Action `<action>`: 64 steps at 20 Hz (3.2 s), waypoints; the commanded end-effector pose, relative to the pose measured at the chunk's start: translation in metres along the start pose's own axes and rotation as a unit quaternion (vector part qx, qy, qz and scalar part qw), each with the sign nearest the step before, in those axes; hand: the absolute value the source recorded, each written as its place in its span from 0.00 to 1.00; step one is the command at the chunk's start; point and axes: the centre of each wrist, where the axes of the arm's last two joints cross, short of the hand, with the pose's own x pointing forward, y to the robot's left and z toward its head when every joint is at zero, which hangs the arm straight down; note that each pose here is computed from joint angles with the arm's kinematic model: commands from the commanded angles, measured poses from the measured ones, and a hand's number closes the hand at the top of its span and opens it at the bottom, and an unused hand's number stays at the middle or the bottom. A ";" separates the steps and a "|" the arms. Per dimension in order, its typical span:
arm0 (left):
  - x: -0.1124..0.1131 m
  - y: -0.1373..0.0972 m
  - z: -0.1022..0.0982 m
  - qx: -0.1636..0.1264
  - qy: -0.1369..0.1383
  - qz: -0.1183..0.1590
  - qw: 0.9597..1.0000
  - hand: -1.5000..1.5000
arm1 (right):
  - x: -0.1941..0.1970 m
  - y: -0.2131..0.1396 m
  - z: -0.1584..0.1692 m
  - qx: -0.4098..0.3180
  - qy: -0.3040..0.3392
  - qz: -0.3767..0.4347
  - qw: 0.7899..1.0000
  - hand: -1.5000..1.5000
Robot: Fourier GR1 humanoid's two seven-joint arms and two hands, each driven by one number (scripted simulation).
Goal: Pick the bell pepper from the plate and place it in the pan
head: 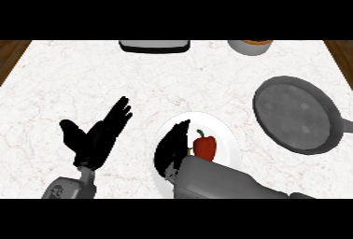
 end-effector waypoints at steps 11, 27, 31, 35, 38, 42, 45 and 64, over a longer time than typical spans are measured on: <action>0.012 0.012 0.019 0.004 -0.002 -0.001 1.000 0.50 | 0.013 0.019 -0.003 0.005 0.100 0.048 0.994 0.00; 0.004 0.018 0.026 0.027 -0.004 0.001 1.000 0.50 | -0.021 0.052 0.006 -0.091 -0.015 0.010 0.996 1.00; -0.002 0.015 0.023 0.048 -0.003 0.015 0.999 0.50 | -0.024 0.050 0.042 -0.139 -0.154 -0.191 0.960 1.00; 0.000 0.020 0.028 0.054 0.001 0.010 0.999 0.50 | -0.037 0.101 0.083 -0.168 -0.173 -0.230 0.943 1.00; -0.006 0.028 0.027 0.058 0.010 0.013 0.998 0.50 | -0.075 0.117 0.097 -0.261 -0.129 -0.272 0.917 1.00; -0.009 0.026 0.030 0.051 0.006 0.014 0.999 0.50 | -0.108 0.110 0.140 -0.390 -0.099 -0.321 0.857 1.00; -0.005 0.024 0.032 0.054 -0.002 0.016 0.998 0.50 | -0.122 0.124 0.172 -0.420 -0.097 -0.388 0.815 1.00; 0.007 -0.008 0.000 0.015 -0.003 0.005 1.000 0.50 | -0.227 0.189 0.102 -0.464 -0.016 -0.530 0.710 1.00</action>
